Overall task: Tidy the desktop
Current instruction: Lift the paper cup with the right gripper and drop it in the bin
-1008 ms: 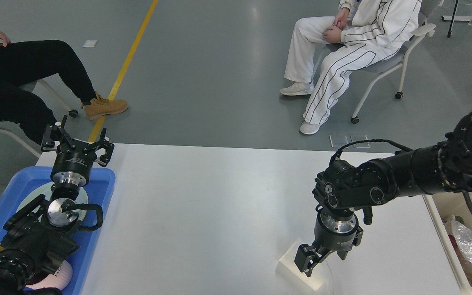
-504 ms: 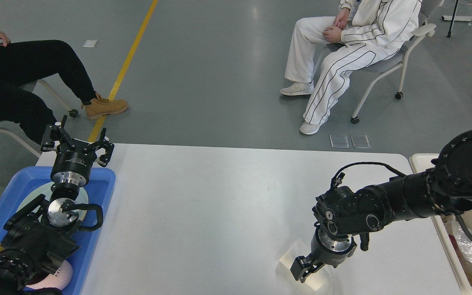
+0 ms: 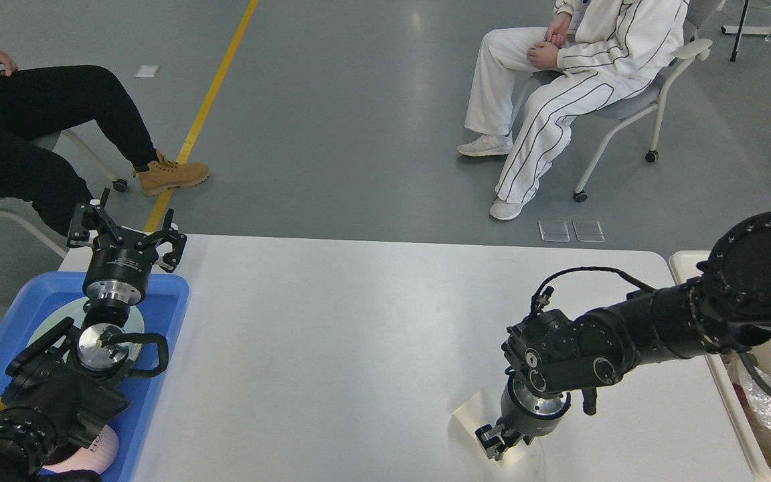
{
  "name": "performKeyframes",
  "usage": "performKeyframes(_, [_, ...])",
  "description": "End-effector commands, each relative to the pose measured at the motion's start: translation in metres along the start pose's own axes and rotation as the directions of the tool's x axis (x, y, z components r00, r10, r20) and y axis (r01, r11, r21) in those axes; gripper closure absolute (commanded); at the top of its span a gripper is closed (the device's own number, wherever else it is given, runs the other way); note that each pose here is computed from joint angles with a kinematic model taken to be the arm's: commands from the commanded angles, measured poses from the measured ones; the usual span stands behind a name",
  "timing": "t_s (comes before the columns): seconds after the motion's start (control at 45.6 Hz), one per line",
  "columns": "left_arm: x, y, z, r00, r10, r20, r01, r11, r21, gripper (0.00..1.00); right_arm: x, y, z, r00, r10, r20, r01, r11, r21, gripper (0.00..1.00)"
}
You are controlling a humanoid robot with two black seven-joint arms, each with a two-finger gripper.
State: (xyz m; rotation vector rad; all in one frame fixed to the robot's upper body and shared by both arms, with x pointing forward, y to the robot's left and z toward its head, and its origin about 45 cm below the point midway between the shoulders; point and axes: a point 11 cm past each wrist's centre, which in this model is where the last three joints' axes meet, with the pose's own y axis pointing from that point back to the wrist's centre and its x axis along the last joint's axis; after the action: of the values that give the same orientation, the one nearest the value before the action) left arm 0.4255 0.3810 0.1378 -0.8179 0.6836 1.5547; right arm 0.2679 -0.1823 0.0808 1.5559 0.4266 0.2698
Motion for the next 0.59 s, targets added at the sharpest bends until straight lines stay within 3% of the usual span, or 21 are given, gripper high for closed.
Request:
performKeyframes(0.0, [0.0,0.0,0.0,1.0,0.001,0.0,-0.001,1.0,-0.001,0.03,0.007,0.008,0.0,1.0,0.02,-0.002,-0.02,1.0,-0.001,0.87])
performKeyframes(0.131, [0.0,0.0,0.0,1.0,-0.001,0.0,0.001,1.0,0.0,0.03,0.025,0.031,-0.001,0.997,0.076,0.013,-0.077,0.997,0.016,0.87])
performKeyframes(0.263, [0.0,0.0,0.0,1.0,-0.001,0.0,0.001,1.0,0.0,0.03,0.051,0.083,0.015,0.978,0.194,0.073,-0.197,0.979,0.044,0.86])
performKeyframes(0.57, [0.0,0.0,0.0,1.0,0.001,0.0,-0.001,1.0,0.0,0.03,0.087,0.193,0.072,0.845,0.46,0.272,-0.491,0.869,0.056,0.78])
